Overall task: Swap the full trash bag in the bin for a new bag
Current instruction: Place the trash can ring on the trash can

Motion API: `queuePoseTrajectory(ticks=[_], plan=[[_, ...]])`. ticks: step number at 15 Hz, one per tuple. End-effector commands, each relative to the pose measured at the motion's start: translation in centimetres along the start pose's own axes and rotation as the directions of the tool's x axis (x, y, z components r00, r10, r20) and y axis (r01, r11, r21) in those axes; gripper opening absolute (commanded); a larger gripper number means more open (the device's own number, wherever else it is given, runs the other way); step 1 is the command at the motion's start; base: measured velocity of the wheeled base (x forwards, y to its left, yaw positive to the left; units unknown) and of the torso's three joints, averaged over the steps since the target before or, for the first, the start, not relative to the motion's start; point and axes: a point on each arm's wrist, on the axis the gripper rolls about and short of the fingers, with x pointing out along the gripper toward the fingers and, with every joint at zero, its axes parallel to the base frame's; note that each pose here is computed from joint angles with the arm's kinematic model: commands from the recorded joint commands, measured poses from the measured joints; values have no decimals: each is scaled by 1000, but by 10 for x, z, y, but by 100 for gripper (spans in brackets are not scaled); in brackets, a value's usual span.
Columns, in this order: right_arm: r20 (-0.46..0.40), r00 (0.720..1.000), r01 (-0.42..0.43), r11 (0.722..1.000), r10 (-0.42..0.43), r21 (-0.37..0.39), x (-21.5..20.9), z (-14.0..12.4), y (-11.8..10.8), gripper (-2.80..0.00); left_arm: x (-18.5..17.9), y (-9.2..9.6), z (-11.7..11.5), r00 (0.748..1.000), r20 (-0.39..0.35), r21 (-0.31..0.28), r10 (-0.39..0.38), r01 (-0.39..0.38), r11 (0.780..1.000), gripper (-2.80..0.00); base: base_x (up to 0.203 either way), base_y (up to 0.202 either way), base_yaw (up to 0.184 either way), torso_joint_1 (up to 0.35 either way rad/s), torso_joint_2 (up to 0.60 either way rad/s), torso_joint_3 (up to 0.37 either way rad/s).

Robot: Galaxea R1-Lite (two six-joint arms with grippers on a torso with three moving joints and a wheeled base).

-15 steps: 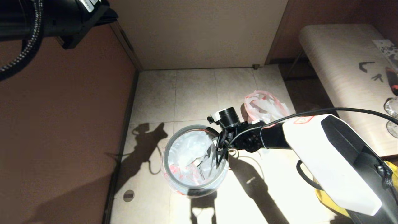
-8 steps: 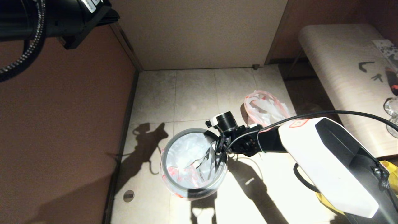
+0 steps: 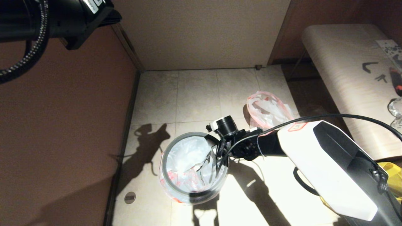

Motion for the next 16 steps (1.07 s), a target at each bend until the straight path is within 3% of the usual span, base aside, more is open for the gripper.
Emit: queuePoseTrajectory(ticks=[1,16], plan=[[19,1000,0,1000,0,0,-11,7,3,-280,0,0,0,1000,-1,-3,2,-2,1000,-280,0,0,0,0,0,0],[-15,1000,2,1000,-2,8,2,-7,11,-280,2,0,-1,1000,-1,-1,4,-4,1000,-280,0,0,0,0,0,0]])
